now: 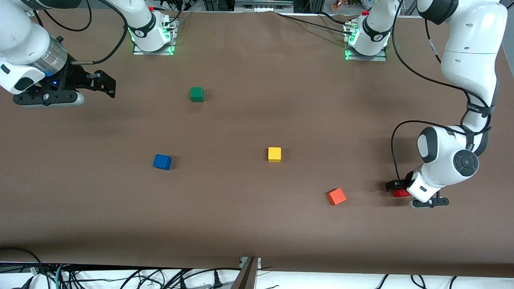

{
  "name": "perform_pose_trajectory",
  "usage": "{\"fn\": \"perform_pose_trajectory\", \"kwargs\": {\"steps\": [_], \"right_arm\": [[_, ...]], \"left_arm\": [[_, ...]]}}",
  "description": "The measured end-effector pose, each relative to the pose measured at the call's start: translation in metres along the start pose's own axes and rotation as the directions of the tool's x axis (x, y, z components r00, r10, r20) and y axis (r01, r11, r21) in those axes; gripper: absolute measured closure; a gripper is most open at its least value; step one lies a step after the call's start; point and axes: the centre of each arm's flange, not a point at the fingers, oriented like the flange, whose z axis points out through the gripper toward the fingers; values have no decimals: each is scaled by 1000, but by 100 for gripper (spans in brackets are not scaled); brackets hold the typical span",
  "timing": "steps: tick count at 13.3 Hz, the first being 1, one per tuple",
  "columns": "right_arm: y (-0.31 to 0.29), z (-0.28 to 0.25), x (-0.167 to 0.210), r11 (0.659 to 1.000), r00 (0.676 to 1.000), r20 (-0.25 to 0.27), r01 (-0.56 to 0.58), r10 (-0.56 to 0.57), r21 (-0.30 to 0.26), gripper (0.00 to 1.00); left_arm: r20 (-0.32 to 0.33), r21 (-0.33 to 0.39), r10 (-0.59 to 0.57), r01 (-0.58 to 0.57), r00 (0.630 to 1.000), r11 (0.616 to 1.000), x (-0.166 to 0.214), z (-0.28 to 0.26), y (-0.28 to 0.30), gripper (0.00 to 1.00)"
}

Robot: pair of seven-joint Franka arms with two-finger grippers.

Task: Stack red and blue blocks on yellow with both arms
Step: 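Lower the left gripper and grasp the red cube, then carry the red cube to the yellow cube while the right gripper reaches the blue cube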

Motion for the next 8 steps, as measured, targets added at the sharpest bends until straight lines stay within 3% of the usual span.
{"fn": "perform_pose_trajectory", "kwargs": {"steps": [4, 8], "right_arm": [[0, 0, 0, 1000, 1000, 0, 0, 0, 0, 0], [0, 0, 0, 1000, 1000, 0, 0, 0, 0, 0]], "left_arm": [[-8, 3, 1, 0, 1000, 1000, 1, -2, -11, 45], [-60, -10, 33, -34, 998, 999, 14, -30, 15, 44]]}}
